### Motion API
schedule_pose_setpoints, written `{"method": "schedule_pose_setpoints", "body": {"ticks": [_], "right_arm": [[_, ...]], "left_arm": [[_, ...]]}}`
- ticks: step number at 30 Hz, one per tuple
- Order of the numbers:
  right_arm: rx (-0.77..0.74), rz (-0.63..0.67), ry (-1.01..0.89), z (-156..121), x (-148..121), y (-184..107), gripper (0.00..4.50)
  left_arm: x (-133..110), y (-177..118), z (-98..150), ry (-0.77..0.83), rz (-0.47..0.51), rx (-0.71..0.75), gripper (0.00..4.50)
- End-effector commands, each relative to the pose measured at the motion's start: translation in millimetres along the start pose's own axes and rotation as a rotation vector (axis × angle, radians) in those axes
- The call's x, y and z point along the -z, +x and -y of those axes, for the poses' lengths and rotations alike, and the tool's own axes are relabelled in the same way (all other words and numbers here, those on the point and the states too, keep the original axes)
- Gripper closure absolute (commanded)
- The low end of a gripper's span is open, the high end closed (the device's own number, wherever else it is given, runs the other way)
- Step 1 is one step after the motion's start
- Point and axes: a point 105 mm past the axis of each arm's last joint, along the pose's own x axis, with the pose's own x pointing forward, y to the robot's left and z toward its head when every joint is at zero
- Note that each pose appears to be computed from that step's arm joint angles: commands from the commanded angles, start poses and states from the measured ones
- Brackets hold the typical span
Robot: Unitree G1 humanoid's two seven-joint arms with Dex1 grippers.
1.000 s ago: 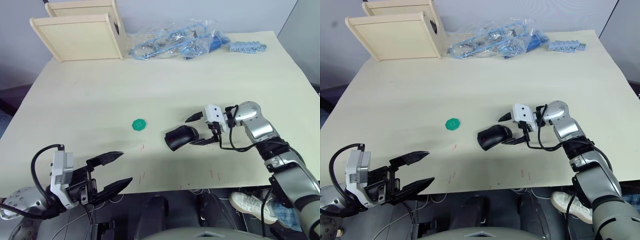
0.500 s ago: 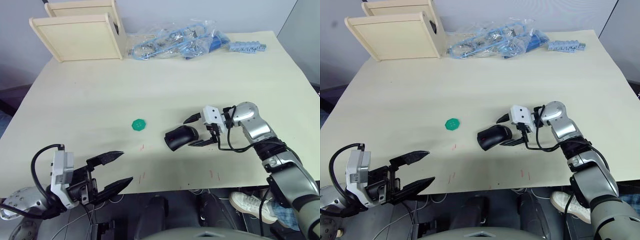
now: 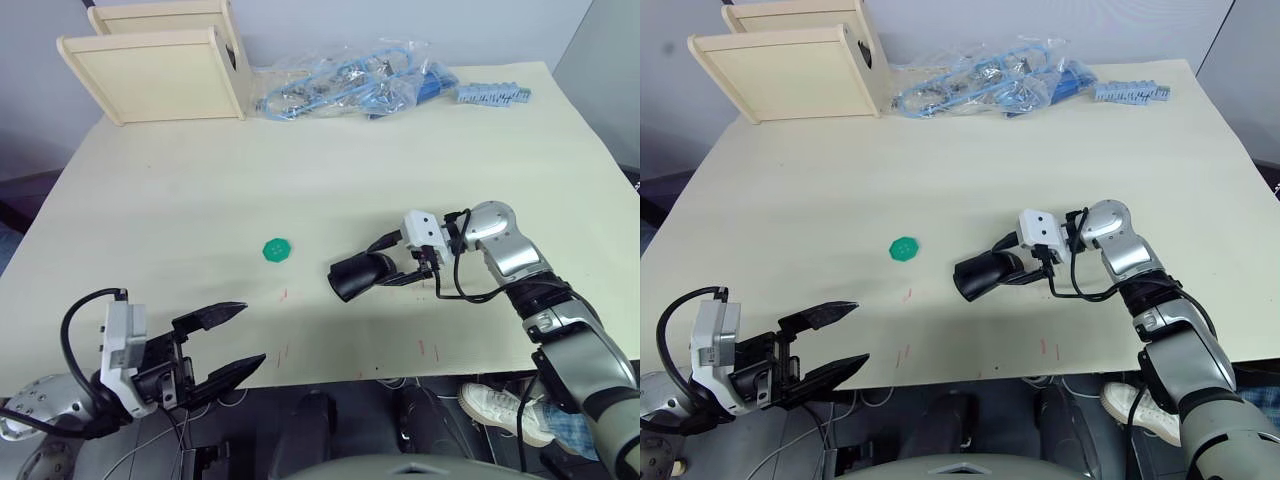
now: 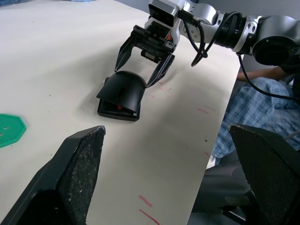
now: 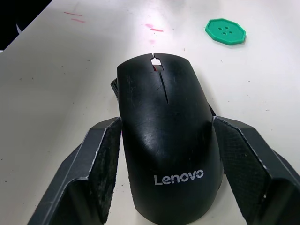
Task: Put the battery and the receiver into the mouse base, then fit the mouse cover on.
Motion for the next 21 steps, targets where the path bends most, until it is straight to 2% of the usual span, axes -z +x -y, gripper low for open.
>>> {"method": "schedule_pose_setpoints", "body": {"ticks": [1,21], "right_arm": [[0.015,0.005,-0.035,4.8,-5.9,-3.7,1.33],[0.009,-0.006,-0.040,7.1,-5.2,-2.5,1.33]], "left_arm": [[-10.2,-0.1,3.8,0.044,0.015,0.009,0.00],[-11.0,0.2,3.5,0.044,0.013,0.011,0.00]]}}
